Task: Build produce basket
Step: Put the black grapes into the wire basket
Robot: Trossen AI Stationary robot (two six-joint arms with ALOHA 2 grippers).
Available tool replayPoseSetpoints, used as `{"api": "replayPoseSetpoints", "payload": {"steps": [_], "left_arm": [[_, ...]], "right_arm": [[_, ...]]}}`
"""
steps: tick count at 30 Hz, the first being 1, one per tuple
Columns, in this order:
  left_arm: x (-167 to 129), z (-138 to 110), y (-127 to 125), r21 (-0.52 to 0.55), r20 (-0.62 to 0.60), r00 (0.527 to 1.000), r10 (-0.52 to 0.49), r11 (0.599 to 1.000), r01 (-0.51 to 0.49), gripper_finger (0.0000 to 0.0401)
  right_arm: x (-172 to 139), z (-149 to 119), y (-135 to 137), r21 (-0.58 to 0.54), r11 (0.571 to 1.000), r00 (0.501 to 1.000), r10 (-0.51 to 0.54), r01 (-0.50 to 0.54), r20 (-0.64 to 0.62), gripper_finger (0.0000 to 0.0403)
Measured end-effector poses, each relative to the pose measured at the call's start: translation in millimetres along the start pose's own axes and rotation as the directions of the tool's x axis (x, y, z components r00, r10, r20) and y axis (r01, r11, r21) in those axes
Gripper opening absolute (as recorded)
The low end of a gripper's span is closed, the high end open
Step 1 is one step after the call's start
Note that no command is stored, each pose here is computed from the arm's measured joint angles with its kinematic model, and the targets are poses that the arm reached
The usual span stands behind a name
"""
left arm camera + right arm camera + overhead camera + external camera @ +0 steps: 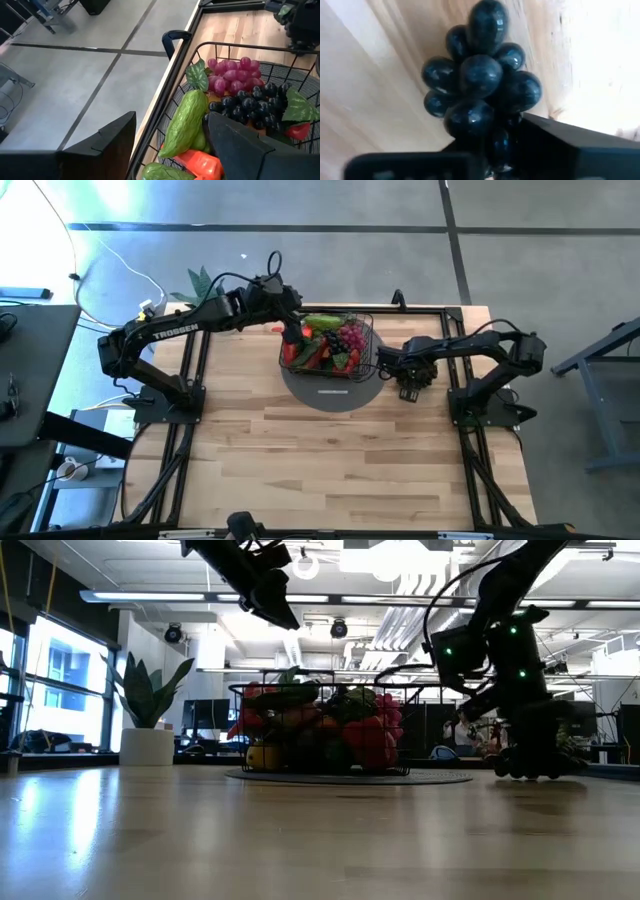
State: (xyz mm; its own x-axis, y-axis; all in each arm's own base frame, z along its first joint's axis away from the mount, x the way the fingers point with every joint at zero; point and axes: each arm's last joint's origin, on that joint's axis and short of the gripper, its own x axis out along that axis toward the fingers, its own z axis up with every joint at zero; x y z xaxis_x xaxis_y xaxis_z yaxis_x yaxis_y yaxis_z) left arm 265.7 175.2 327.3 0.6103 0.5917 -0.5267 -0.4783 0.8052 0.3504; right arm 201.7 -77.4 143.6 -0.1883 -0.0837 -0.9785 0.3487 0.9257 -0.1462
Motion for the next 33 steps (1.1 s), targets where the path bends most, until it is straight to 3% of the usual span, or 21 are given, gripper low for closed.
{"api": "replayPoseSetpoints", "payload": {"steps": [3,11,18,26,30,33], "left_arm": [[0,0,0,0.006,0.000,1.000,0.001,1.000,-0.001,0.0241],[0,0,0,0.060,-0.001,1.000,0.001,0.998,-0.001,0.0241],[0,-1,1,0.060,-0.013,1.000,0.028,0.998,-0.027,0.0241],[0,-3,1,0.065,-0.034,0.999,0.031,0.997,-0.029,0.0241],[0,-3,1,0.065,-0.035,0.999,0.032,0.997,-0.030,0.0241],[0,-3,1,0.065,-0.035,0.999,0.033,0.997,-0.031,0.0241]], "right_arm": [[-8,5,0,0.043,0.999,0.999,0.027,-0.028,0.018,0.0016],[-24,11,0,0.157,0.983,0.996,0.091,-0.094,0.025,0.0016],[-44,6,-1,0.309,0.933,0.983,0.181,-0.183,0.038,0.0012],[-94,-6,-6,0.455,0.821,0.933,0.246,-0.345,0.265,0.0012],[-123,-9,-11,0.482,0.754,0.872,0.245,-0.446,0.424,0.0012],[-141,-7,-13,0.455,0.731,0.813,0.234,-0.509,0.533,0.0012]]}}
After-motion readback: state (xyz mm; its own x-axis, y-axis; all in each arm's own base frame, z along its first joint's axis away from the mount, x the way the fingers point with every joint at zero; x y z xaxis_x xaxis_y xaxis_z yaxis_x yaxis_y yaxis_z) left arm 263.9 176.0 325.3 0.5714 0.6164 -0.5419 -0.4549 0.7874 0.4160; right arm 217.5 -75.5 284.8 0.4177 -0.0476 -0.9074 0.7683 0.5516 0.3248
